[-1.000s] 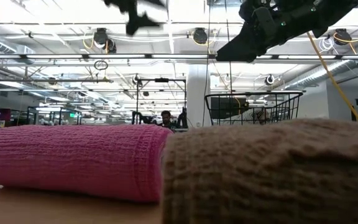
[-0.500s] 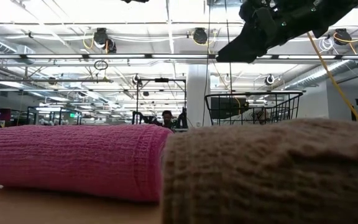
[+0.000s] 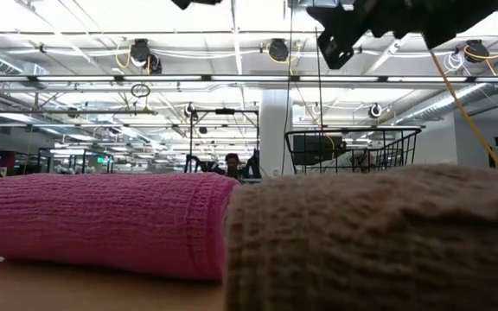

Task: Pick & place medical supplies in basket/bin
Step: Put the brown rolled bandage into the right black basket

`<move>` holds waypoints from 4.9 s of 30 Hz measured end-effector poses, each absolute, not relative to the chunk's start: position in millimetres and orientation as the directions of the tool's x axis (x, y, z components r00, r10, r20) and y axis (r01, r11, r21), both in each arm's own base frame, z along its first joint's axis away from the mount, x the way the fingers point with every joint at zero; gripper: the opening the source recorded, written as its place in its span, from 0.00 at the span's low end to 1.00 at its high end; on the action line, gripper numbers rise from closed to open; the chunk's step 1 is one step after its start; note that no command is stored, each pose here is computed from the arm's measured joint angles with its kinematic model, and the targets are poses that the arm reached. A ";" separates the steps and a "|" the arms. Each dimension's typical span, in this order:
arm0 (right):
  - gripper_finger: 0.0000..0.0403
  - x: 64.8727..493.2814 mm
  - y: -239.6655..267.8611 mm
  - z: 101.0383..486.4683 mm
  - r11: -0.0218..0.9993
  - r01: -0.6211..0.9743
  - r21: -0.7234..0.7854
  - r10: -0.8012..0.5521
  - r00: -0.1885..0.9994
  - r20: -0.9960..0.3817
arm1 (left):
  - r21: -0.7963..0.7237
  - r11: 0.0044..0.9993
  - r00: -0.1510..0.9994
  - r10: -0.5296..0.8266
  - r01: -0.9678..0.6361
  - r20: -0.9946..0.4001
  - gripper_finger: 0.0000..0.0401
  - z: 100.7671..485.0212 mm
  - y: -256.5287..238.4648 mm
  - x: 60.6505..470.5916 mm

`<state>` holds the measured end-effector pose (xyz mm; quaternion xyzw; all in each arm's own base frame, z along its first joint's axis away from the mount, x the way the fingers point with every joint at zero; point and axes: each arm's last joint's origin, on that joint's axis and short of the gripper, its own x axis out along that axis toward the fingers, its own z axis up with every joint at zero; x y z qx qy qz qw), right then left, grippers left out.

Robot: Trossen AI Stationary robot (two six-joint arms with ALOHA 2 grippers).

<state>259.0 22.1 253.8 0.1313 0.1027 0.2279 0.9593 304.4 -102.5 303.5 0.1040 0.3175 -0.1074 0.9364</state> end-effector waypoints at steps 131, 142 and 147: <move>0.36 273.7 65.0 241.5 0.974 0.096 -0.207 -0.188 0.850 -0.492 | 0.020 0.986 0.767 0.141 -0.164 -0.626 0.14 283.7 13.8 340.2; 0.36 210.8 50.5 227.9 0.990 0.097 -0.105 -0.132 0.905 -0.405 | -0.070 0.891 0.737 0.324 -0.448 -0.593 0.14 287.2 52.4 336.9; 0.36 199.7 47.0 233.5 0.991 0.114 -0.075 -0.130 0.953 -0.273 | -0.127 0.711 0.621 0.495 -0.691 -0.608 0.14 278.0 86.6 325.8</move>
